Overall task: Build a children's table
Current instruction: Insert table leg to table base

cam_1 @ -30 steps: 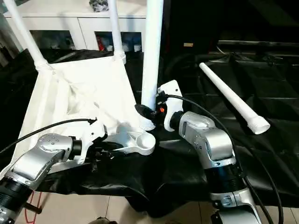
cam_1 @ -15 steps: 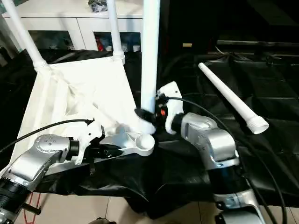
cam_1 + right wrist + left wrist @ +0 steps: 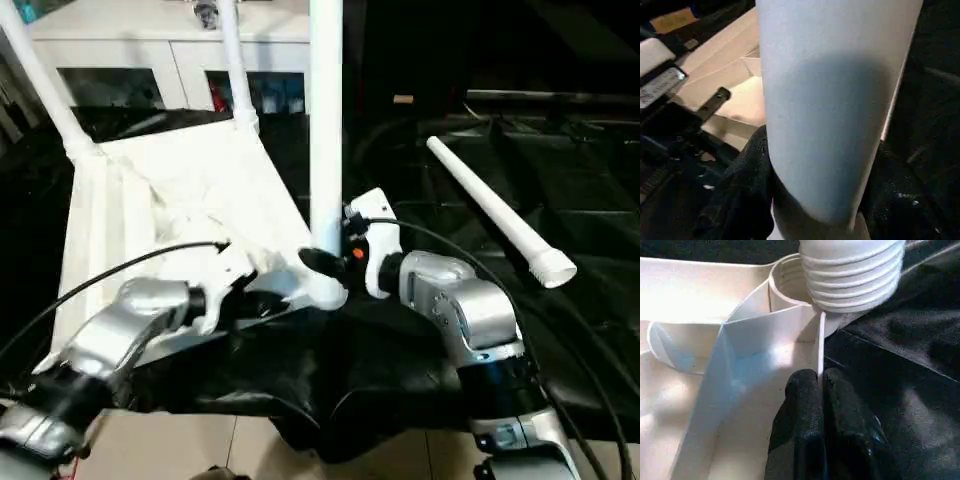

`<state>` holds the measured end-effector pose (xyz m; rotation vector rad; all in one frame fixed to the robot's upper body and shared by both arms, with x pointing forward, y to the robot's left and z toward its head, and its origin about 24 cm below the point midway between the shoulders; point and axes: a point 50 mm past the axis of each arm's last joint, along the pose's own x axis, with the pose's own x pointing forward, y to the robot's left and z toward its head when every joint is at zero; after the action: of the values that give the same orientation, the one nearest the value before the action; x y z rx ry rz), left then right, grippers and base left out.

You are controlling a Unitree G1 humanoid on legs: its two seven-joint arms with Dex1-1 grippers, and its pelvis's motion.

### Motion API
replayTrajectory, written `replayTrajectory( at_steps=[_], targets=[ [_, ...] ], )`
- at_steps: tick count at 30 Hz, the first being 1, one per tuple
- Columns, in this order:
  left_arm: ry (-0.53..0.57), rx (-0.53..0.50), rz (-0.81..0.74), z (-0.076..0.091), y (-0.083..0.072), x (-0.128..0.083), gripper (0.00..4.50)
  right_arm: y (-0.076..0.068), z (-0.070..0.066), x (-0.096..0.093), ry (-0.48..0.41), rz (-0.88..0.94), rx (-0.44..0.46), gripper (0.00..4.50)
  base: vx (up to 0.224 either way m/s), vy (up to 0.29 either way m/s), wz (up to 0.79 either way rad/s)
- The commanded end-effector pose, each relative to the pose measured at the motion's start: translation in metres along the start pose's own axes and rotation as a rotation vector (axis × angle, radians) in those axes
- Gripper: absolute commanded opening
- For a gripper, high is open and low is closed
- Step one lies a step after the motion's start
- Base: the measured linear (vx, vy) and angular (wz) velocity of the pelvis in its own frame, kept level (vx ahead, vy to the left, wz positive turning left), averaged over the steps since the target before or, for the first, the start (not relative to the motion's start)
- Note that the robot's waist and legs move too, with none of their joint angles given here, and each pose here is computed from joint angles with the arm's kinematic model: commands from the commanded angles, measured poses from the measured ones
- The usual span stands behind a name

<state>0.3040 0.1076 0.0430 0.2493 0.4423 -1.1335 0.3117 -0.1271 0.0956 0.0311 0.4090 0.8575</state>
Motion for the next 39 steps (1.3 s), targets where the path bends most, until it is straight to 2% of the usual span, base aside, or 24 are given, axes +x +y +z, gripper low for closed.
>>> replayTrajectory(
  at_steps=[1, 6, 14, 25, 33, 39],
  targets=[
    [-0.029, 0.006, -0.02, 0.004, 0.0, 0.001, 0.0, -0.002, 0.004, 0.004, -0.003, -0.001, -0.025, 1.89, 0.0, 0.0, 0.0],
    [-0.024, 0.009, -0.054, 0.003, -0.001, 0.0, 0.0, -0.006, 0.003, 0.008, -0.005, -0.01, -0.02, 1.89, 0.0, 0.0, 0.0],
    [-0.02, 0.012, -0.059, 0.003, -0.001, 0.0, 0.0, -0.012, -0.007, 0.012, 0.013, -0.021, 0.006, 1.89, 0.0, 0.0, 0.0],
    [-0.031, 0.01, -0.011, 0.006, 0.005, 0.001, 0.0, -0.018, -0.034, 0.01, -0.045, -0.043, 0.161, 1.89, 0.0, 0.0, 0.0],
    [-0.045, 0.02, 0.043, 0.01, 0.012, 0.002, 0.0, -0.018, -0.062, 0.006, -0.121, -0.081, 0.227, 1.89, 0.0, 0.0, 0.0],
    [-0.049, 0.025, 0.06, 0.011, 0.015, 0.004, 0.0, -0.017, -0.08, 0.004, -0.162, -0.138, 0.242, 1.89, 0.0, 0.0, 0.0]
  ],
)
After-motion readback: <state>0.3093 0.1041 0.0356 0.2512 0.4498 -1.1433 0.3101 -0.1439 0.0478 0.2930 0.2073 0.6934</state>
